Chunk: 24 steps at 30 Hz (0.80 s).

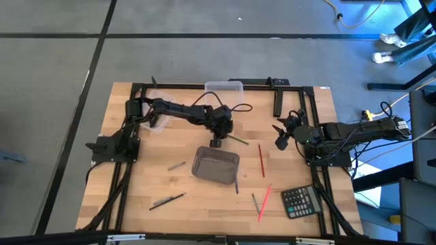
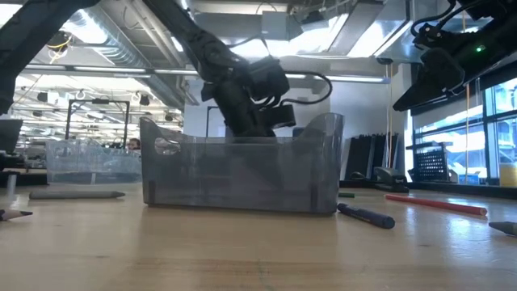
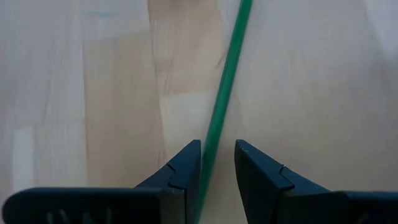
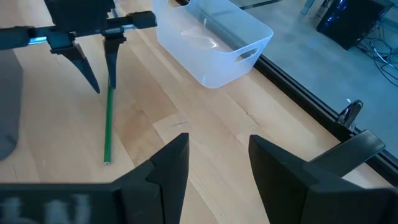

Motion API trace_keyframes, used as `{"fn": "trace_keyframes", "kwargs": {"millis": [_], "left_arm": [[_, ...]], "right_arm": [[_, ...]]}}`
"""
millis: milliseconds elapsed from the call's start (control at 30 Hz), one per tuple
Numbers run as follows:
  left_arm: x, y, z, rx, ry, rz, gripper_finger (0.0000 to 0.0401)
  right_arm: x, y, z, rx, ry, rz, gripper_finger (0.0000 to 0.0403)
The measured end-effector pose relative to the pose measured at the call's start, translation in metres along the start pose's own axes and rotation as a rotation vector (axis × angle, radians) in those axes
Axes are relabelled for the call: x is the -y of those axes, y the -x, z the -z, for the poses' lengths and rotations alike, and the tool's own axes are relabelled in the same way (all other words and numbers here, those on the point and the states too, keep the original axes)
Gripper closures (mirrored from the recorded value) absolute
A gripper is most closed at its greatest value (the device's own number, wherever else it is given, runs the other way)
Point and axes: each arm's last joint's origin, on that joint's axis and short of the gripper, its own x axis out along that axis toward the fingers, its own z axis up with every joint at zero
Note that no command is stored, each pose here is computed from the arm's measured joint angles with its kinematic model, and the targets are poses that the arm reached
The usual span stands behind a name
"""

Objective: Sort crayons/erasers/pens/pencils in bins
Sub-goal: Put the green pencil into the right transparent bin

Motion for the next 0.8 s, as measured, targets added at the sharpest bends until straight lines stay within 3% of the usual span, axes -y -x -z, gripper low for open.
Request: {"fn": "trace_keyframes", "kwargs": {"millis": [367, 800], "left_arm": [[0.003, -0.005, 0.015, -0.020, -0.019, -0.004, 0.0314], [-0.001, -0.005, 0.019, -0.021, 0.018, -0.003, 0.0385]], "right_arm": [[0.000, 0.000, 0.000, 0.002, -0.002, -0.001, 0.0232], [-0.001, 0.000, -0.001, -0.001, -0.010, -0.026, 0.0232]]}}
